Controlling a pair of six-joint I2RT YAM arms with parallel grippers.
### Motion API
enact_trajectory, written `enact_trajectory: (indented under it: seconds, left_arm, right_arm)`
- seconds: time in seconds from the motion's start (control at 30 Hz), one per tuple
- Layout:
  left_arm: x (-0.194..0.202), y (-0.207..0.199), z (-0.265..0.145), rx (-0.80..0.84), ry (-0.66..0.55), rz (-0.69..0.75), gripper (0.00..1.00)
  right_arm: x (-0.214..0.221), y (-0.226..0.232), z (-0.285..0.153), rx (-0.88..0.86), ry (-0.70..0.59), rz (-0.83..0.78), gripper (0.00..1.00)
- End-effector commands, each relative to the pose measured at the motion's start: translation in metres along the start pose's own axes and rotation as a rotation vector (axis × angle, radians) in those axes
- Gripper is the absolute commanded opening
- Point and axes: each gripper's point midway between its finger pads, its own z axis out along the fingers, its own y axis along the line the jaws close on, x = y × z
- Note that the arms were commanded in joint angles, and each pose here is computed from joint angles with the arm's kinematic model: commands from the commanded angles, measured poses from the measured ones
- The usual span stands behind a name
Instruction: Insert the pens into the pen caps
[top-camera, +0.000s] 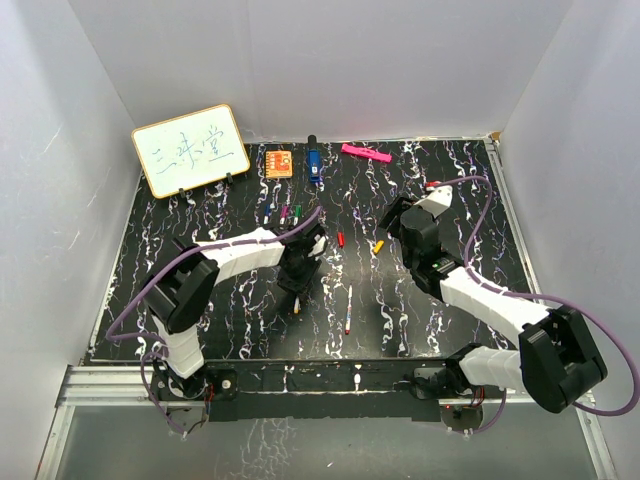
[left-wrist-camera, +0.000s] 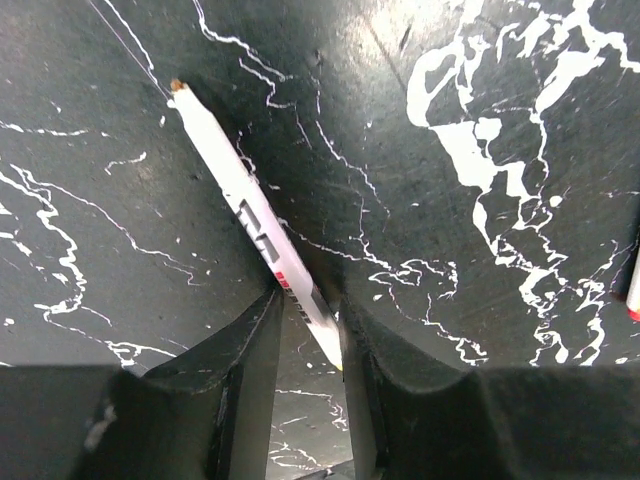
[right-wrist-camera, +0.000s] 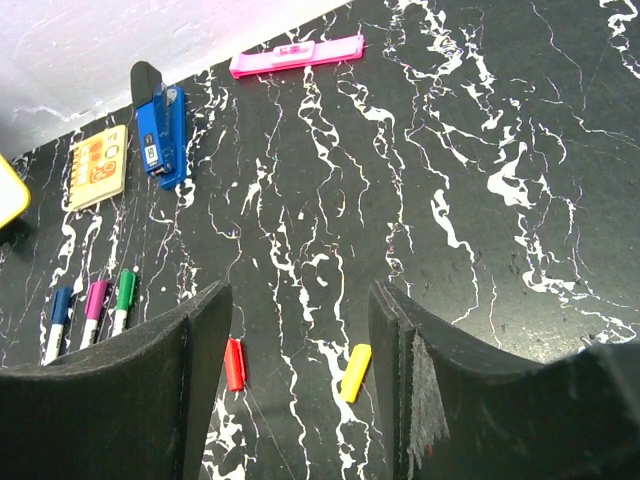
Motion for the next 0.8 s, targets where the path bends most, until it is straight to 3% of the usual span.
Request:
enact_trajectory:
  seconds: [0.0,0.77]
  left_arm:
    - [0.085,0.018,0.018,-0.082,0.331,-0.021,0.28]
    - [0.029,0.023,0.055,-0.163,0.171,-0.053,0.30]
  right_arm:
    - [-0.015,0.008,0.004,-0.025,-0.047,0.051,0.55]
    - [-0.008,0.009,0.005,-0.073,-0.025,0.054,0.54]
